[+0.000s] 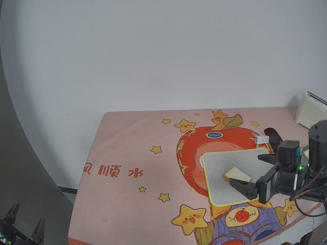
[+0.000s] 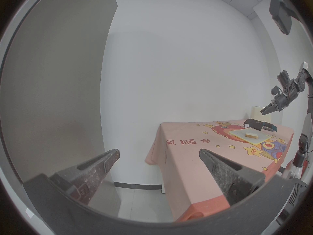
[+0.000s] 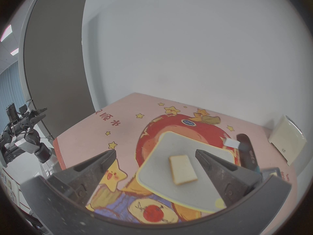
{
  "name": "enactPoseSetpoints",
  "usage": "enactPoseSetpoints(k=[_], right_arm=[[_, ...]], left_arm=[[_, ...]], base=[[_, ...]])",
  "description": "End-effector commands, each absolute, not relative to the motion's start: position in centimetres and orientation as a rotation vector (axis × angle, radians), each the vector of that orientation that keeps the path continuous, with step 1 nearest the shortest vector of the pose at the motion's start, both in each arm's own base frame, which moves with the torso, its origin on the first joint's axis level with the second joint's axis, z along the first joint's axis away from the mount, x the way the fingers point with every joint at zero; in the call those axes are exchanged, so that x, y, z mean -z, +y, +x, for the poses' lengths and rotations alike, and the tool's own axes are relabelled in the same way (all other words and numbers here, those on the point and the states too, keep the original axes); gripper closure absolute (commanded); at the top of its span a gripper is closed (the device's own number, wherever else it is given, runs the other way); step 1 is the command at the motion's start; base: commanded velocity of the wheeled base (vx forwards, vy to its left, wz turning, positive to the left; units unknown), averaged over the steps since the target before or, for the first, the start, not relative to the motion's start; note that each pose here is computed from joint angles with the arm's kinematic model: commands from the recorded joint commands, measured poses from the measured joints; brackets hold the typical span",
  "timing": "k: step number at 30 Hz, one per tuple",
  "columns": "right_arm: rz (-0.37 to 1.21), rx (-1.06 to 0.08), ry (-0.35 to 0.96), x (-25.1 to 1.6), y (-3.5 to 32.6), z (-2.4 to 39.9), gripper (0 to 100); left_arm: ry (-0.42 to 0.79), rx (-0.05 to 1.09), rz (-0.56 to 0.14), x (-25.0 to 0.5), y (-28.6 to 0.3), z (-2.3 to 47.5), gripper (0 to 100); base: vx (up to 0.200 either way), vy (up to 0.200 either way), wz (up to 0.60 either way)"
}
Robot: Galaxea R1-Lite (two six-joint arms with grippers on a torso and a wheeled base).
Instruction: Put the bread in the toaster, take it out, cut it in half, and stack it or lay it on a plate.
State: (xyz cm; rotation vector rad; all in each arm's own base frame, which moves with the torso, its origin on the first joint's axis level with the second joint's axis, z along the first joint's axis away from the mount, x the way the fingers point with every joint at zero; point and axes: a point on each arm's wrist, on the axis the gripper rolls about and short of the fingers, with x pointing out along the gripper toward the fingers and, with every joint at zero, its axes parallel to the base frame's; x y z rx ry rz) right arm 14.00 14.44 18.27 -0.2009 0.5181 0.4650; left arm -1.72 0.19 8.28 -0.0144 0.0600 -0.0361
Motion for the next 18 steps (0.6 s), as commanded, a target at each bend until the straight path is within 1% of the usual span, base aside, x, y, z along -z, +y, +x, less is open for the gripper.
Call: enactPoseSetpoints(k=[1,3,10,18], right_arm=[[-0.226,-0.468,0.586,-16.9,15.5,15.1,0],[-0.239,-0.465,0.623,-15.8,15.8,15.4,0],[-0.219,-0.423,0.675,-14.6,16.4,16.1,0],[-0.244,-0.396,0.735,-13.0,16.9,17.0,0]], left_arm=[[0.077,0.036,-0.013,-7.8,0.2,-1.6,0],[0.077,0.036,-0.013,-7.8,0.2,-1.6,0],[0.077,0.036,-0.013,-7.8,0.2,-1.6,0],[0.077,0.036,-0.013,-7.8,0.2,-1.6,0]], base=[[0.000,0.000,0.00],[0.000,0.000,0.00],[0.000,0.000,0.00],[0.000,0.000,0.00]])
